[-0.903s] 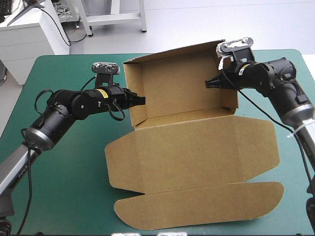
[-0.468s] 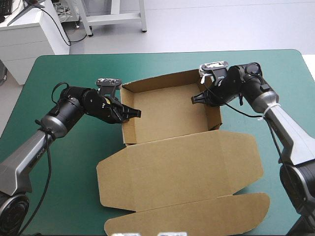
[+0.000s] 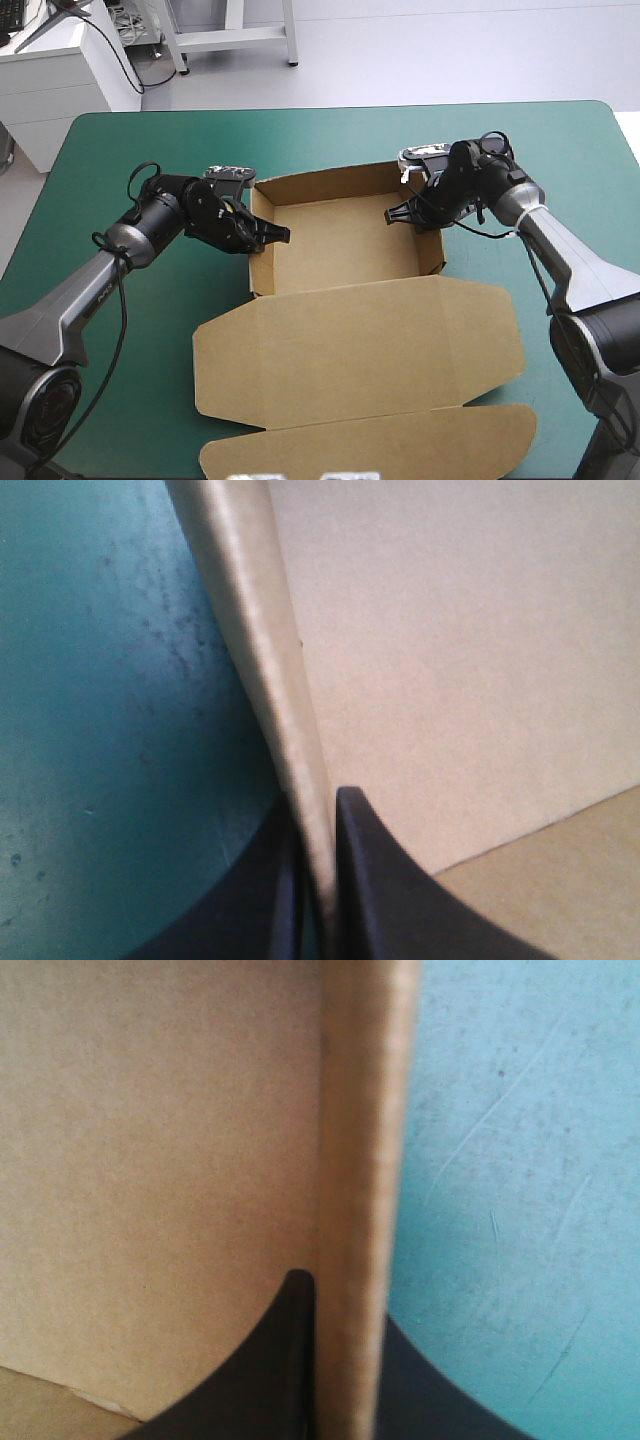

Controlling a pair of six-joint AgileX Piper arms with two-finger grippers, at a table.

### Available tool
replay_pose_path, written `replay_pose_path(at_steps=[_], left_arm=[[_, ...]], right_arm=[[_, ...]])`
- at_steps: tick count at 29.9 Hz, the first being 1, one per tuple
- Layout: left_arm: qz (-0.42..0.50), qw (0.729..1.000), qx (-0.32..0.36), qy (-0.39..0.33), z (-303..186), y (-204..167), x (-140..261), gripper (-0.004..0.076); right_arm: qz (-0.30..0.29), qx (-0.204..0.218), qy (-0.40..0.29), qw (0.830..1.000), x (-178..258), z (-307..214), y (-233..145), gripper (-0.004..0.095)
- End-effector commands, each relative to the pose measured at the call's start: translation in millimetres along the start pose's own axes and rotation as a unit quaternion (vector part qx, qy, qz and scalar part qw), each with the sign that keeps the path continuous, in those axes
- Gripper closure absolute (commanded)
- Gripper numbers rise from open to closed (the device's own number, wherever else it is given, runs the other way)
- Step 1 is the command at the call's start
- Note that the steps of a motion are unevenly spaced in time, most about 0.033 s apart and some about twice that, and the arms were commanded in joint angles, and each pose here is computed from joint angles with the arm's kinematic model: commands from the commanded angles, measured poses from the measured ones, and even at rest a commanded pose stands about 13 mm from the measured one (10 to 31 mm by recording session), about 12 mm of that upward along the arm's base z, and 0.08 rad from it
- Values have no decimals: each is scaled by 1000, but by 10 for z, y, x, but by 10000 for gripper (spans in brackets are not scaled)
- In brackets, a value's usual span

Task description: Fold the box

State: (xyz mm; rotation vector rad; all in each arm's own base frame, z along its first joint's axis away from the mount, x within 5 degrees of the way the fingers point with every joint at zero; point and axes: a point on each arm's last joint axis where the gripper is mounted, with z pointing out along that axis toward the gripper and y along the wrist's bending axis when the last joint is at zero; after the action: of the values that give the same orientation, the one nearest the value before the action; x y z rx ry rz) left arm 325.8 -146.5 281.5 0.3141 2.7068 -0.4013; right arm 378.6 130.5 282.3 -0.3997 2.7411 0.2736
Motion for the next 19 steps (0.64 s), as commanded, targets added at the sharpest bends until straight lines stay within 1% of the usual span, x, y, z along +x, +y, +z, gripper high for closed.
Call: replay_pose_path(at_steps=[1,6,14,16,17,19], left_arm=[[11,999,30,-17,-7,-111,-59,730],[11,1000,24,5,94,-87,-40,730],[15,1000,18,9,127,-72,-39,730],[19,1000,18,16,120,-73,-30,727],[21,999,19,22,110,-78,-26,720],[34,999,22,31,74,-91,-26,686]], right_arm=[[-9,-55,-19,998,-27,-201,197,927],[-5,-58,6,998,-13,-76,188,927],[-6,-56,4,998,-19,-64,183,914],[-14,-53,8,998,-11,-63,177,870],[-18,-54,12,998,-3,-64,178,827],[-22,-52,17,998,7,-64,175,708]])
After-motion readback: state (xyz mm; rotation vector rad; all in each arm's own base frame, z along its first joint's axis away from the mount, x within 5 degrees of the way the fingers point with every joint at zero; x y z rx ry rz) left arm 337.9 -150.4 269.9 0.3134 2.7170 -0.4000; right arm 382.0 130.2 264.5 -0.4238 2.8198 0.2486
